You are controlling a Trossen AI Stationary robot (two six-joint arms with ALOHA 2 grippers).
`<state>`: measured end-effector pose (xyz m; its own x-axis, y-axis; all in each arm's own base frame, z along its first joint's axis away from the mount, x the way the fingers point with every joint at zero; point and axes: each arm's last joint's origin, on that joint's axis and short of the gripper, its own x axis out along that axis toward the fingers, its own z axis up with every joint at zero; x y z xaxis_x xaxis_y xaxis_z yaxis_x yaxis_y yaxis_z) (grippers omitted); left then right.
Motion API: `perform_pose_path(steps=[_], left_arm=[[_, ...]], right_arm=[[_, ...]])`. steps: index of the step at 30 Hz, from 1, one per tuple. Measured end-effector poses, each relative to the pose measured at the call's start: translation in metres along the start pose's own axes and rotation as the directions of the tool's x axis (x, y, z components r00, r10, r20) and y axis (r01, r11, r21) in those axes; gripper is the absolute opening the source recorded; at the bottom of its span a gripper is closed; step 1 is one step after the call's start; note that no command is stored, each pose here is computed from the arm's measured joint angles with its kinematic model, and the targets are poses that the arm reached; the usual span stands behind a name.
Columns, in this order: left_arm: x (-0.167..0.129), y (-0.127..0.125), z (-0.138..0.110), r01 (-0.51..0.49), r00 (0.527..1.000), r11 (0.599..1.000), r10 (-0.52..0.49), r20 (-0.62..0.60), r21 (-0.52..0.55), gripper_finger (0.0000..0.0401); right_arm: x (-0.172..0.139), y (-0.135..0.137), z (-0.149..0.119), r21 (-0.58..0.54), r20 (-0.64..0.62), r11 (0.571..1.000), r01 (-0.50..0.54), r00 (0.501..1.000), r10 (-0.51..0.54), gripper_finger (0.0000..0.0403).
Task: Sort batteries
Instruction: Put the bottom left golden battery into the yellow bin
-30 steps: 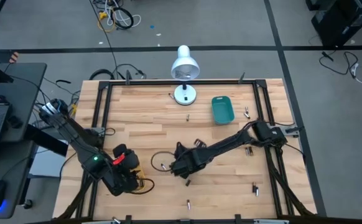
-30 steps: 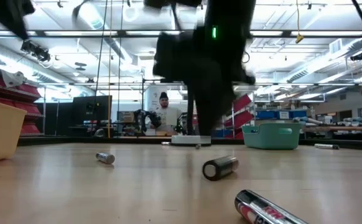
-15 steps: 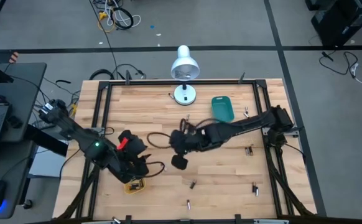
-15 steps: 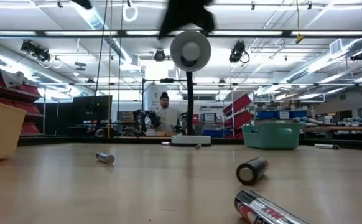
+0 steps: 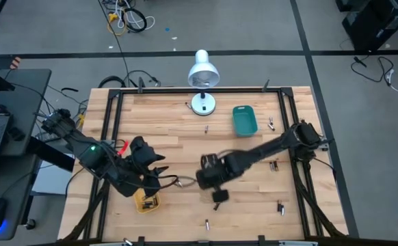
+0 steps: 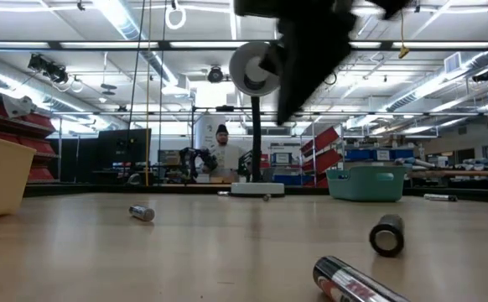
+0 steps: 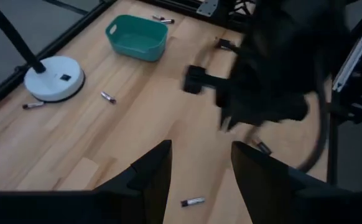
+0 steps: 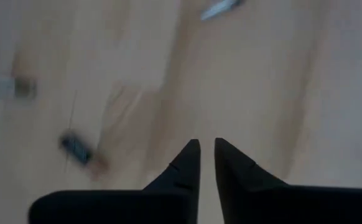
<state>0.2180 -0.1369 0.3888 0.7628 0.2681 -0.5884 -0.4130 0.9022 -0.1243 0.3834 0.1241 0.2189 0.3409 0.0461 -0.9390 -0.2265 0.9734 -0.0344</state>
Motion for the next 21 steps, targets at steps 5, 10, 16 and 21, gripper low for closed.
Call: perform_pose_path(steps=[5, 10, 16, 21], left_arm=[[0.005, 0.002, 0.002, -0.047, 0.999, 0.999, 0.047, 0.026, 0.019, 0.0181], [0.008, 0.003, 0.009, -0.076, 0.994, 0.995, 0.071, 0.088, 0.06, 0.0181], [0.011, 0.003, 0.016, -0.091, 0.989, 0.975, 0.066, 0.129, 0.204, 0.0181], [0.018, 0.007, 0.023, -0.144, 0.978, 0.974, 0.113, 0.174, 0.177, 0.0181]], right_arm=[[0.014, 0.035, -0.016, -0.092, -0.016, 0.996, -0.011, 1.0, 0.01, 0.008], [0.018, 0.065, -0.029, -0.122, -0.047, 0.987, -0.105, 0.994, 0.1, 0.0103], [0.022, 0.097, -0.043, -0.192, -0.053, 0.971, -0.144, 0.989, 0.136, 0.011], [0.019, 0.114, -0.049, -0.279, -0.048, 0.951, -0.133, 0.991, 0.124, 0.011]])
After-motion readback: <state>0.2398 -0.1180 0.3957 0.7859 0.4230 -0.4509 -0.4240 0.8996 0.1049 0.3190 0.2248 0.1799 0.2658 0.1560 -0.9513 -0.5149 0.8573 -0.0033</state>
